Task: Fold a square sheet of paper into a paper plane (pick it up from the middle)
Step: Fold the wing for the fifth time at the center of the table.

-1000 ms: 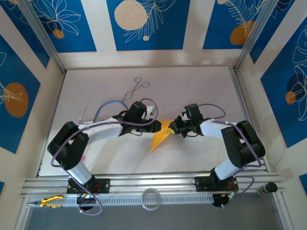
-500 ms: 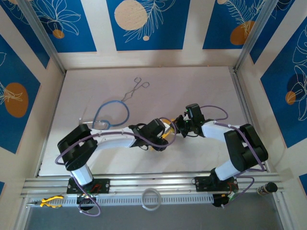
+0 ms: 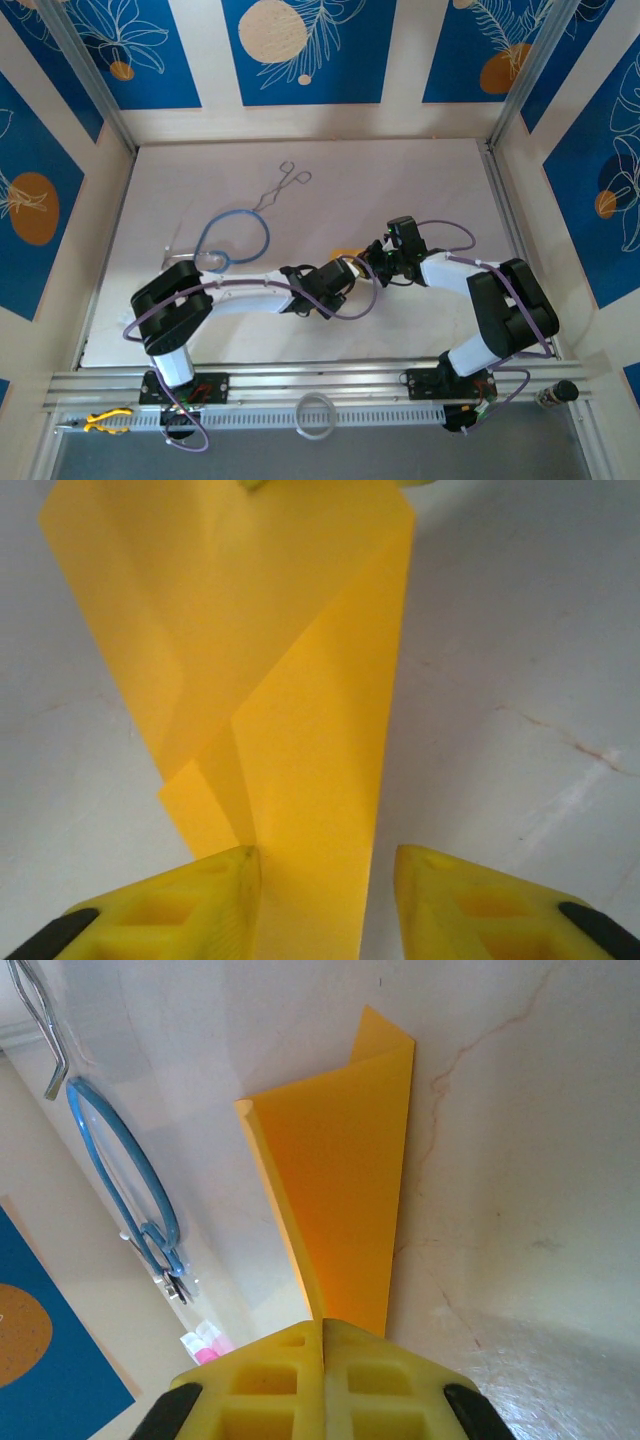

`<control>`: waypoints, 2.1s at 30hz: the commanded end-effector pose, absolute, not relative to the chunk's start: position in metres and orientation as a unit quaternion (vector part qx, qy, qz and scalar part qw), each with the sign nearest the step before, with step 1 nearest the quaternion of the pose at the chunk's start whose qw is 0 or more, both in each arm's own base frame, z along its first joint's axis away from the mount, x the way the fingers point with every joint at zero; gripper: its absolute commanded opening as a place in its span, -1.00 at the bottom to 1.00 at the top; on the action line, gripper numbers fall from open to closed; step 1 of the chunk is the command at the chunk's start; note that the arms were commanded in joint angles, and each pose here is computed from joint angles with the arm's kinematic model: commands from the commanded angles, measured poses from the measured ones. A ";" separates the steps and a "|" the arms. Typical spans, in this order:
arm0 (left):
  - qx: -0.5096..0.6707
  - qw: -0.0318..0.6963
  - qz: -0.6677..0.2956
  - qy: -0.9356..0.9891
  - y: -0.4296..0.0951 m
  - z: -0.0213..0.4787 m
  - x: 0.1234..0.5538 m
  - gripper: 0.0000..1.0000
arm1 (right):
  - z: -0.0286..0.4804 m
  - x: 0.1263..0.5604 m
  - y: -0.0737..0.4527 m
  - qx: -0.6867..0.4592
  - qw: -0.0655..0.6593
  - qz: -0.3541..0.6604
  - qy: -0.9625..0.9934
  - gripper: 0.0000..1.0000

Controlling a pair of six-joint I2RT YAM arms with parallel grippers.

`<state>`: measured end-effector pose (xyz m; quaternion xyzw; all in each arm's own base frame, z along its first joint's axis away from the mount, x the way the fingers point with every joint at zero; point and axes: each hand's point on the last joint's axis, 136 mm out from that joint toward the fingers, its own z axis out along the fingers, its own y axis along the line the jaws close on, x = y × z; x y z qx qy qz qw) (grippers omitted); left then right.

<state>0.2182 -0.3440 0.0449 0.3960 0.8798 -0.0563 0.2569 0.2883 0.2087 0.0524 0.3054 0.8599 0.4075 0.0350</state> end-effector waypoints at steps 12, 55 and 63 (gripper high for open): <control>0.392 0.269 -0.045 0.878 -0.347 0.051 0.221 -0.70 | 0.052 0.285 0.208 0.311 0.026 0.404 0.860 -0.95; 0.210 0.126 -0.318 0.916 -0.360 0.025 0.228 -1.00 | 0.069 0.265 0.178 0.207 0.079 0.368 0.903 -0.34; 0.148 0.100 -0.381 0.907 -0.352 0.016 0.230 -1.00 | 0.063 0.259 0.200 0.156 0.068 0.390 0.905 -0.58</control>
